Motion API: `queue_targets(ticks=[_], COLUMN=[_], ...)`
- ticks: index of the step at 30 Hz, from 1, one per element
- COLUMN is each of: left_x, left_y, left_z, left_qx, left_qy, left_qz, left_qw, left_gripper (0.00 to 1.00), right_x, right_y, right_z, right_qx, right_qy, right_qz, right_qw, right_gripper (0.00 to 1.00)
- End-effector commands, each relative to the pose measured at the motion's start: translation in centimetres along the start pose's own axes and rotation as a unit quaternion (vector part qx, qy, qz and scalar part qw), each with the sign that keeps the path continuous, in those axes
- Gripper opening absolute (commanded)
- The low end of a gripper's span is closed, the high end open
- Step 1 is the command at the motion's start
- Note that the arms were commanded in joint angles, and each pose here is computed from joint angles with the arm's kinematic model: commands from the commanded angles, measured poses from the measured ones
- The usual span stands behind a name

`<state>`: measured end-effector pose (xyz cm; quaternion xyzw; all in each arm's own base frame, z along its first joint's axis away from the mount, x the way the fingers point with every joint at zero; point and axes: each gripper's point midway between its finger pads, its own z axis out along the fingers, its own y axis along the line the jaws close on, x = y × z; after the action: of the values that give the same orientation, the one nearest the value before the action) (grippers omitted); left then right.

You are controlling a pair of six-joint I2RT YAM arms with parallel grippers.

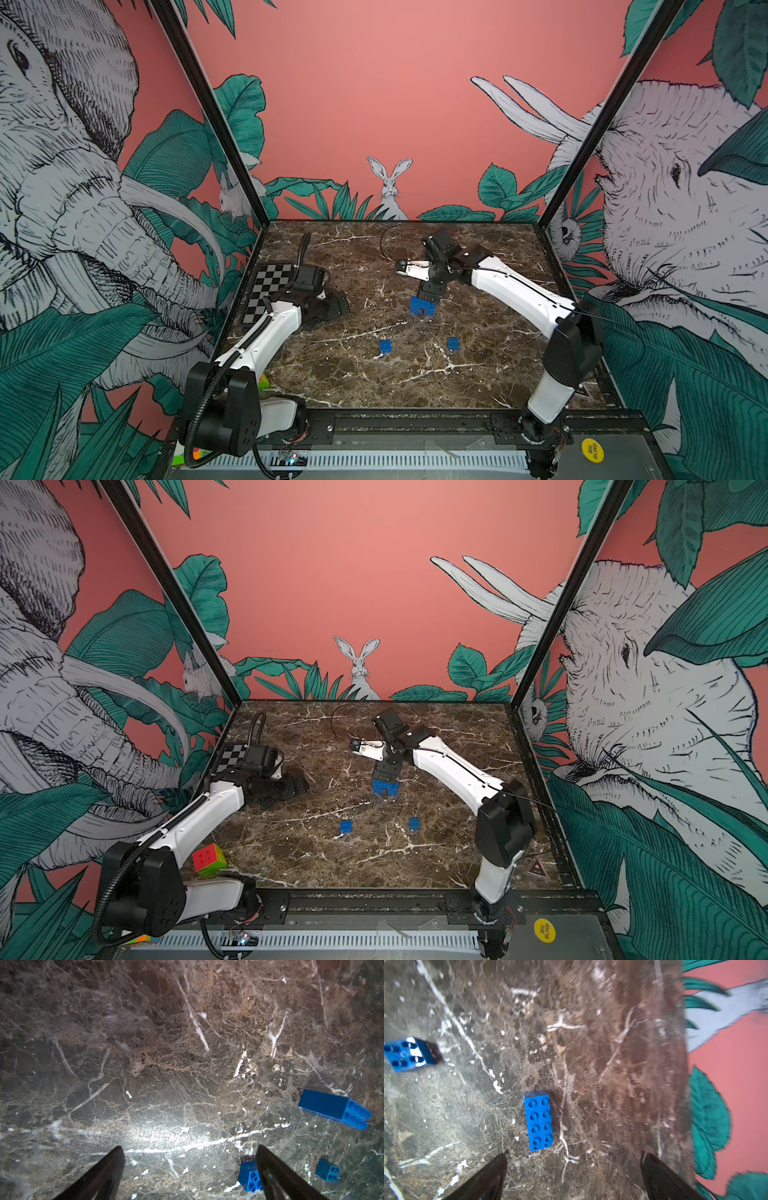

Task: Assemble the letter h with lego
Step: Assemble the lego brick with the lego brick, then pick up the lego brick from the center of the board.

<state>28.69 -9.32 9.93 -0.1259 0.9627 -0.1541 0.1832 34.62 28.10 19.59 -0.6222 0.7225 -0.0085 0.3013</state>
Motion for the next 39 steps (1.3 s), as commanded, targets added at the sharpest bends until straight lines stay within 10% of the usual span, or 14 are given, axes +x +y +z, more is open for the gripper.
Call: queue_targets(ticks=[1, 9, 20, 39], left_x=[0.4, 1.1, 0.9, 0.0], left_y=[0.0, 0.4, 0.2, 2.0], left_z=[-0.6, -1.2, -1.3, -3.1], left_qx=[-0.007, -0.035, -0.017, -0.063], left_qy=[0.008, -0.002, -0.025, -0.072], left_qz=[0.016, 0.040, 0.011, 0.012], left_qw=[1.000, 0.999, 0.999, 0.995], left_gripper=[0.99, 0.99, 0.99, 0.99], right_x=[-3.0, -3.3, 3.9, -2.8], right_y=[0.0, 7.4, 14.0, 19.1], right_z=[-3.1, -4.4, 0.8, 8.7], right_qx=[0.010, -0.076, -0.104, -0.152], right_qy=[-0.075, -0.113, 0.022, 0.038], right_qz=[0.061, 0.100, 0.126, -0.114], right_qw=[0.995, 0.986, 0.986, 0.981], right_gripper=[0.98, 0.99, 0.96, 0.80])
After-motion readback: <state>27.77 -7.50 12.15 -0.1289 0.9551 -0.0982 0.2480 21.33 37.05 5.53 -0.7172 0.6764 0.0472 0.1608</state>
